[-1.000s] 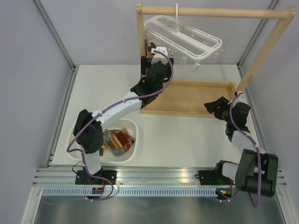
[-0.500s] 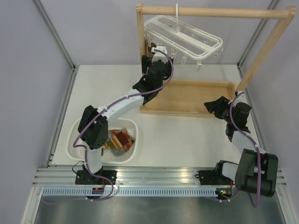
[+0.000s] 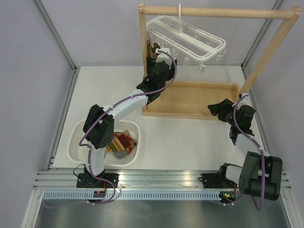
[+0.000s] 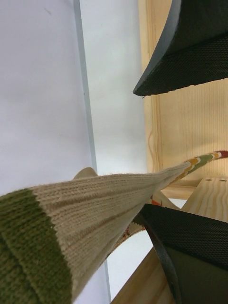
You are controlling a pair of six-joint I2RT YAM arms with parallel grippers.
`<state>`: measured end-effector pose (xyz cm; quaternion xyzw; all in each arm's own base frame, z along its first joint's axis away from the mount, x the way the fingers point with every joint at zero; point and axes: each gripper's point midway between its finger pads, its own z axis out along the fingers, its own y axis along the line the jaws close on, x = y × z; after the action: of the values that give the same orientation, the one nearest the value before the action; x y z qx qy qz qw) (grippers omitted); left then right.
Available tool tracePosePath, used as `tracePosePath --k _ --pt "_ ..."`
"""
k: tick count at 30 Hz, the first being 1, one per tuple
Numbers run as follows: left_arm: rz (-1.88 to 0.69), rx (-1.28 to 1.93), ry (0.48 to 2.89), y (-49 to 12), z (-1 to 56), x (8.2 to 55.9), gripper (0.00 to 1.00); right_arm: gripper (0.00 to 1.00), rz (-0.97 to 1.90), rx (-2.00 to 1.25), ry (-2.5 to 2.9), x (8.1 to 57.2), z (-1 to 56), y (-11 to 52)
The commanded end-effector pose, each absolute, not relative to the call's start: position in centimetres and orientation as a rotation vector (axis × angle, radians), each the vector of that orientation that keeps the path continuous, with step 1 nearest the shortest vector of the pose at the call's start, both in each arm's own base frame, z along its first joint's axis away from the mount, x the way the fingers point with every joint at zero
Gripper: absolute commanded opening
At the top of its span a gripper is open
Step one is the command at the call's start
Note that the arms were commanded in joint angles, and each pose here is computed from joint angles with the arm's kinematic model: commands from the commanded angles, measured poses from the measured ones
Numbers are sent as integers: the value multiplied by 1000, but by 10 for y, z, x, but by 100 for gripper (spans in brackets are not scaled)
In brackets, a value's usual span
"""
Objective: Remove the socks clipped to the hanger
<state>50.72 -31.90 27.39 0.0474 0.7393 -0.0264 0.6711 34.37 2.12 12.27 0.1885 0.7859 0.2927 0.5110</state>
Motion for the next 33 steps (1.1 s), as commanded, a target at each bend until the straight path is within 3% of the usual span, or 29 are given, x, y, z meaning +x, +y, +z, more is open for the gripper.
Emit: tracePosePath --k 1,5,11,14,17,18,20,33 --pt "-98 48 1618 -312 291 522 96 73 705 408 1844 348 133 20" --pt "-70 -3 1625 -301 285 529 96 73 710 412 1845 348 130 21" --pt "-14 -63 1636 -284 274 540 77 72 711 413 1843 348 130 20" --pt "-2 -73 1635 -279 273 543 47 72 709 413 1843 348 130 20" --pt "6 -71 1634 -277 274 545 29 72 709 413 1843 348 130 20" --pt "9 -74 1634 -275 274 546 14 72 708 415 1844 348 129 20" --pt "3 -73 1636 -275 274 543 2 72 707 414 1845 348 129 20" --pt "-237 -12 1613 -286 316 485 2 72 674 378 1856 344 136 19"
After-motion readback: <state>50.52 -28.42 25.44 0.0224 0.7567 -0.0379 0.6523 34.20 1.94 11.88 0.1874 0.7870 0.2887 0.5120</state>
